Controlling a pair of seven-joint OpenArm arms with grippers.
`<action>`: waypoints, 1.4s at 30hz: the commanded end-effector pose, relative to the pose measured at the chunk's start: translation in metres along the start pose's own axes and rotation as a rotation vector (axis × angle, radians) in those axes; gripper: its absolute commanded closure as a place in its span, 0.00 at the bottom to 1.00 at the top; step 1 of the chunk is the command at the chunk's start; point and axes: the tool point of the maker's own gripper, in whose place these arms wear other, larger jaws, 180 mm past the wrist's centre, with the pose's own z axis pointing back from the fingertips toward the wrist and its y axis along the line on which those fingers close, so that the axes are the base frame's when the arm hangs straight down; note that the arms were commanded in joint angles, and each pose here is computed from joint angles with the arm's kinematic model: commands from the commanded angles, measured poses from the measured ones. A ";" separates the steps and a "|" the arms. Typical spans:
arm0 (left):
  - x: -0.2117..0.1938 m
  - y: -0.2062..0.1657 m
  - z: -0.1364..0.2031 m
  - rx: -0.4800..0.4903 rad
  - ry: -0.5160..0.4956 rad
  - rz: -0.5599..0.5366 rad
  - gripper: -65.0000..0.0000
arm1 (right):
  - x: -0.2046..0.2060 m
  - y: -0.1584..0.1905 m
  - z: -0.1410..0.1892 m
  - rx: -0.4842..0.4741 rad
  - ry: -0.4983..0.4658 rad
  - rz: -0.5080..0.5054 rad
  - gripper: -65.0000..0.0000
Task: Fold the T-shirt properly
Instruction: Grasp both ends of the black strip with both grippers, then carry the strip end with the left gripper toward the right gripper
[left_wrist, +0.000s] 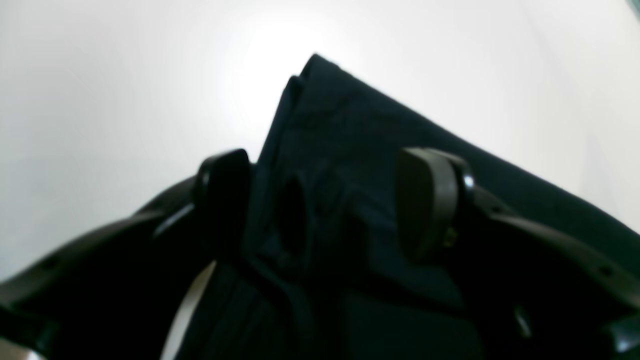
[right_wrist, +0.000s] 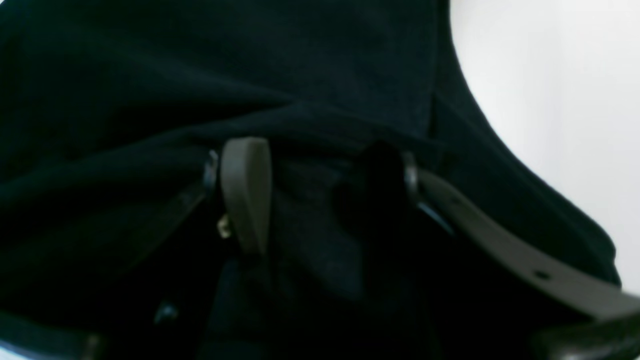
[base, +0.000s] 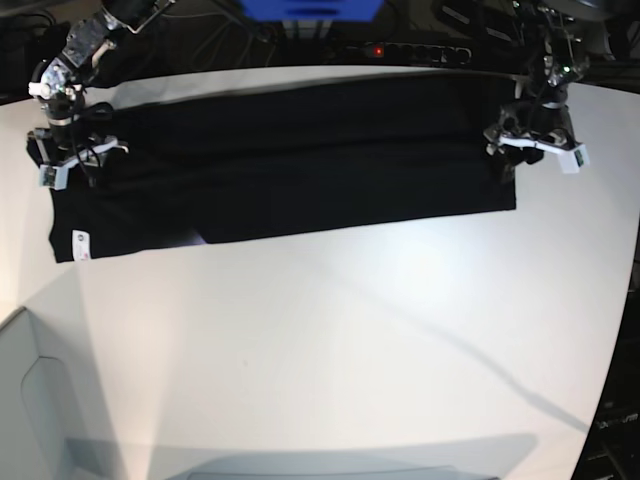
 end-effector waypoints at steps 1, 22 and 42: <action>0.006 -0.001 0.003 -0.005 -0.024 -0.009 0.33 | -0.010 -0.001 0.000 -0.002 0.056 0.014 0.49; -0.073 0.008 -0.010 0.017 0.171 0.046 0.67 | -0.007 0.001 -0.002 0.001 0.049 0.011 0.49; 0.006 -0.115 0.000 -0.282 -0.043 -0.048 1.00 | -0.007 0.002 -0.002 0.003 0.049 0.006 0.49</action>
